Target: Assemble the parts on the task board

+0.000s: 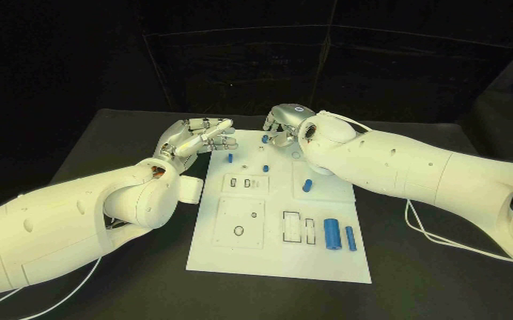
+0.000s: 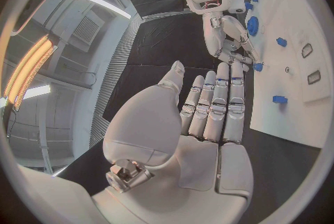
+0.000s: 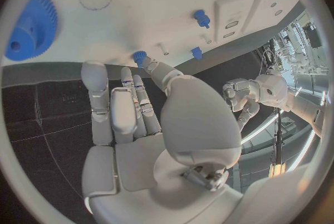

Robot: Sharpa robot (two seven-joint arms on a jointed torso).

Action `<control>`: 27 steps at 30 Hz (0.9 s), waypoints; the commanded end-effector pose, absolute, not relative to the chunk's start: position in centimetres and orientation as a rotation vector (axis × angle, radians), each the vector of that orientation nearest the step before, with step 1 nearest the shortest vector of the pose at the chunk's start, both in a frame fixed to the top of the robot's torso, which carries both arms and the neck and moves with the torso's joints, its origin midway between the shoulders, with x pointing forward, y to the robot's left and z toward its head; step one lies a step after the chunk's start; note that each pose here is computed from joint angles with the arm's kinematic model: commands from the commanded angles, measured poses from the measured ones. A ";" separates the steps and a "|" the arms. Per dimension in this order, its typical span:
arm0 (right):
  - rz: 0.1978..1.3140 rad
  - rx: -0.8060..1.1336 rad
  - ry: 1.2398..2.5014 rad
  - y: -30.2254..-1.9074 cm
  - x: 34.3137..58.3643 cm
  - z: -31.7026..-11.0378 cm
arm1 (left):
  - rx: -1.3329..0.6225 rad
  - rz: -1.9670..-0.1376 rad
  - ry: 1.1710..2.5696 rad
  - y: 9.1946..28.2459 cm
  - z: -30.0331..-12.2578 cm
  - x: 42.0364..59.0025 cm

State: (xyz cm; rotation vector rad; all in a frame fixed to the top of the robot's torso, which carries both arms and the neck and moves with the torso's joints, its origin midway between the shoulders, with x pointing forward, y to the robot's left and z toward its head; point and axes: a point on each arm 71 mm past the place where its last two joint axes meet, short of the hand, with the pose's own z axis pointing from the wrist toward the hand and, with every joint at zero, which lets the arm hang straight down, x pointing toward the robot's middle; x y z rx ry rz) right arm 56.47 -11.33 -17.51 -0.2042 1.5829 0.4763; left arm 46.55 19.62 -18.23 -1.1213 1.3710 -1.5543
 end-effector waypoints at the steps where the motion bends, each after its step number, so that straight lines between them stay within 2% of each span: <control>1: 0.493 -0.170 1.532 -12.3 56.2 -16.7 | -1.109 -1.566 1.371 19.6 -18.1 46.5; 5: 0.500 -0.106 1.529 -14.6 55.7 -15.7 | -1.110 -1.563 1.370 19.8 -18.1 46.5; 9: 0.501 -0.016 1.591 -17.5 55.1 -15.1 | -1.112 -1.560 1.370 20.0 -18.1 46.5; 18: 0.438 0.095 1.718 -23.2 54.5 -15.0 | -1.113 -1.558 1.370 20.1 -18.1 46.5; 22: 0.417 0.105 1.748 -24.2 54.5 -15.2 | -1.113 -1.557 1.370 20.1 -18.1 46.5; 27: 0.412 0.099 1.776 -24.0 54.7 -15.5 | -1.113 -1.557 1.371 20.0 -18.1 46.6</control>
